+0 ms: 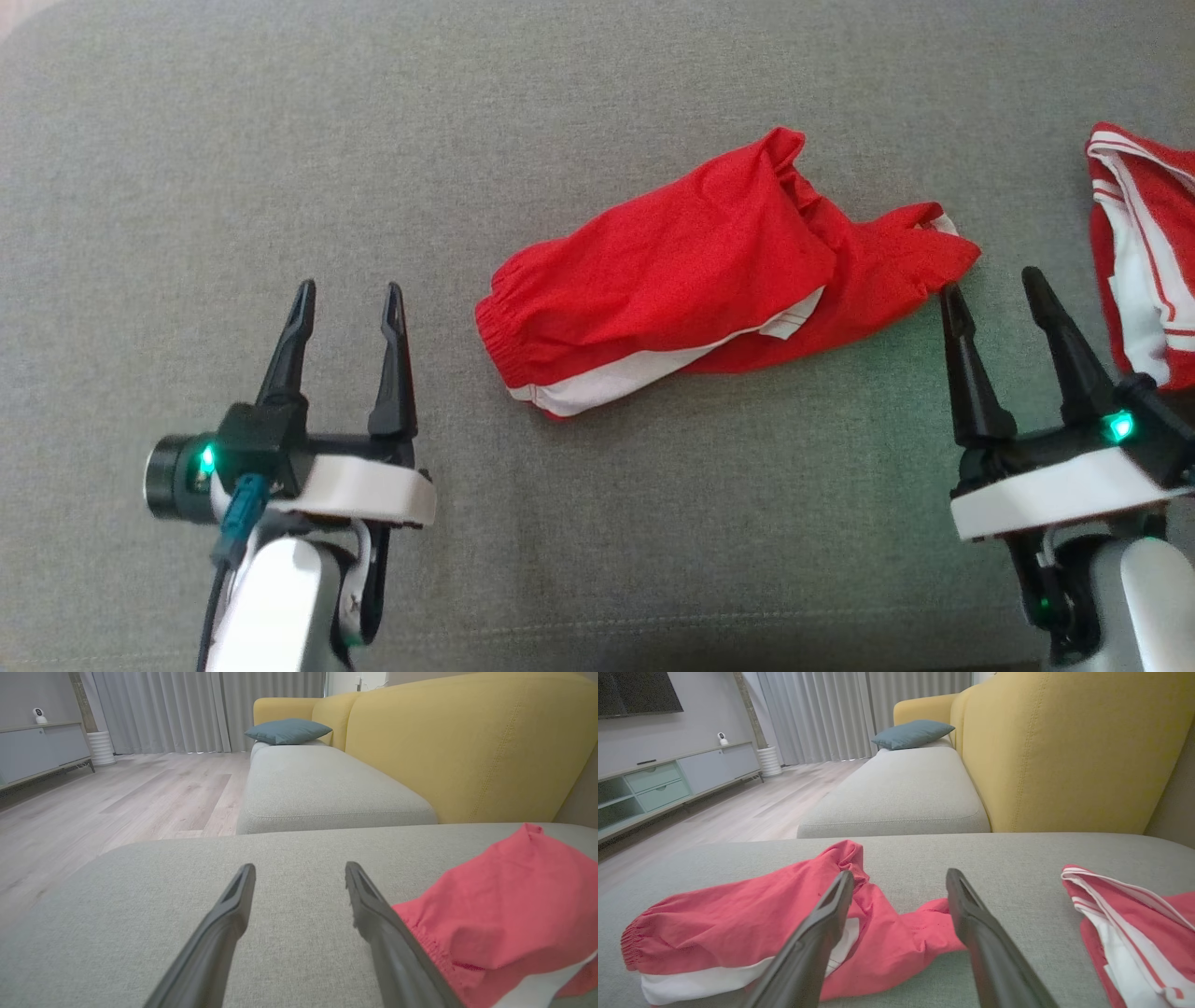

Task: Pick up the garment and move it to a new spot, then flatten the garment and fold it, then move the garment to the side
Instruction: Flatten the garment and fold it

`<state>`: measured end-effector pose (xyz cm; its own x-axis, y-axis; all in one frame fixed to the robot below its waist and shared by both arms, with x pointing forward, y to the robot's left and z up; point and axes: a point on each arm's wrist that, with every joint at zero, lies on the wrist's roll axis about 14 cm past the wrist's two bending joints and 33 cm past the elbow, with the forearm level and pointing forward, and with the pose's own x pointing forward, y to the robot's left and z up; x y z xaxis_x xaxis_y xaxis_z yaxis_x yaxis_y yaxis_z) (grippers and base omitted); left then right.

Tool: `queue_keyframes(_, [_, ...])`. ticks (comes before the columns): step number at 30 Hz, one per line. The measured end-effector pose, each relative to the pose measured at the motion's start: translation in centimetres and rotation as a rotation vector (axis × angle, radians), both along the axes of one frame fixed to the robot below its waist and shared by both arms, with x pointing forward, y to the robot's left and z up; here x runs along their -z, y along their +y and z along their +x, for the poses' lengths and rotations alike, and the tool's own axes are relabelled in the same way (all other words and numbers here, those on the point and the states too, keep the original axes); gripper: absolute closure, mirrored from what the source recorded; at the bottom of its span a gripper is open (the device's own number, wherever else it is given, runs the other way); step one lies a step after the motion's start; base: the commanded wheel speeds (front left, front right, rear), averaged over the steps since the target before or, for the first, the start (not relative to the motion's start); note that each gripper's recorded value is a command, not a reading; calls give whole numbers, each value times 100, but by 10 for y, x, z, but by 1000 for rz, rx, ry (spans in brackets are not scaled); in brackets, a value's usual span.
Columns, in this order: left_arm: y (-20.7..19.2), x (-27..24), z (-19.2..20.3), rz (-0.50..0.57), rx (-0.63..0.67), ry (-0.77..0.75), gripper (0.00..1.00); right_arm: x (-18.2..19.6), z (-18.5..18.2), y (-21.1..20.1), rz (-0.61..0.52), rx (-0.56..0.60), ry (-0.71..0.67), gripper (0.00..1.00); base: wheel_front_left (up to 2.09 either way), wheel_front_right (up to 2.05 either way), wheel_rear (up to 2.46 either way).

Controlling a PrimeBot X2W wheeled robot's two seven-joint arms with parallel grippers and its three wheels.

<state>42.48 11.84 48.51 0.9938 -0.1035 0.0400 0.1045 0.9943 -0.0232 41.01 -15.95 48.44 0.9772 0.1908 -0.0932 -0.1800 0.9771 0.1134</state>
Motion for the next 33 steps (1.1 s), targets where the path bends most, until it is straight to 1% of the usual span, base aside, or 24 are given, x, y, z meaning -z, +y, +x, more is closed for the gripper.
queue_keyframes(4, [0,5,-5,2,1,17,0,-1,-4,1,4,4,5,0,0,0,0])
queue_keyframes(15, [2,7,-5,6,-4,23,0,0,-3,2,-1,-1,16,0,0,0,0])
queue_keyframes(20, [3,11,-5,8,-9,32,0,14,-4,12,-8,-35,85,0,0,0,0])
queue_keyframes(26, [3,18,-1,7,-10,48,0,56,-11,36,-16,-131,269,0,0,0,0])
queue_keyframes(33, [5,19,9,5,-16,45,0,71,12,64,-17,-218,315,0,0,0,0])
